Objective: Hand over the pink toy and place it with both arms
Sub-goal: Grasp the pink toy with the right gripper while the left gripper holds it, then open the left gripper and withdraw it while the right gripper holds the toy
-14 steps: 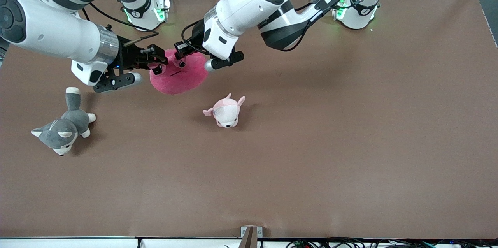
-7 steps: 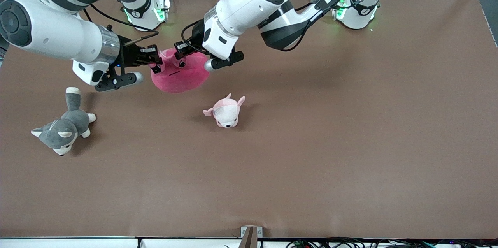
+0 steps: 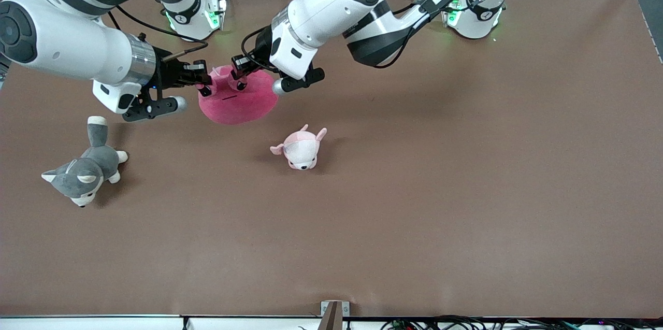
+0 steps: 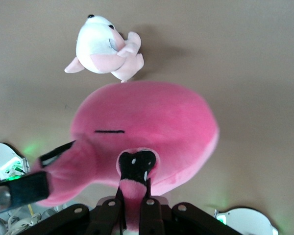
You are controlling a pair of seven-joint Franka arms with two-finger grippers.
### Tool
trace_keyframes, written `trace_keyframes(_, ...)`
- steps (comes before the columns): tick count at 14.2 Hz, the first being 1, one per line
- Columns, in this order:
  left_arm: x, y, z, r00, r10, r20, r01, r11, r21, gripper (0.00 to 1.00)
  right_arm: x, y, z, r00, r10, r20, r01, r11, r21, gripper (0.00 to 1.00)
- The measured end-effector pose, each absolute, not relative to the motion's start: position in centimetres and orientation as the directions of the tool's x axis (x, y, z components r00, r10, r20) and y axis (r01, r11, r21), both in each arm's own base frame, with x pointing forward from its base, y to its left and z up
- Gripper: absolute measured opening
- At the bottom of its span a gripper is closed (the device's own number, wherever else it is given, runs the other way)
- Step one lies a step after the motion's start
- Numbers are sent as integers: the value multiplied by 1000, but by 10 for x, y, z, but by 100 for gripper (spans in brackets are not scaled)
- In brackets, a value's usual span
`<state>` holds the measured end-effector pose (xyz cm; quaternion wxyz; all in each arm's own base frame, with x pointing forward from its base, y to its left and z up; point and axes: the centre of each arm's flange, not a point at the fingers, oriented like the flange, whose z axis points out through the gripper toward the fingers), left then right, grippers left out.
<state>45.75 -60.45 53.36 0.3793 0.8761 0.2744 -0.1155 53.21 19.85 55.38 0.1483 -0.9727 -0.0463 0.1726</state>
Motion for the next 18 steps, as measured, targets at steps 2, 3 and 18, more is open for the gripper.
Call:
trace_keyframes(2, 461, -602, 537, 854, 399, -335, 518, -587, 622, 52, 531, 196, 556, 934, 136, -331, 33, -954, -299, 12)
trace_keyframes(3, 464, -599, 538, 861, 402, -311, 504, -600, 621, 62, 531, 193, 559, 935, 129, -330, 27, -954, -297, 12)
trace_keyframes(18, 653, -242, 535, 973, 220, 72, 213, -972, 94, 100, 614, 37, 453, 924, -110, -366, -229, -926, -300, 12)
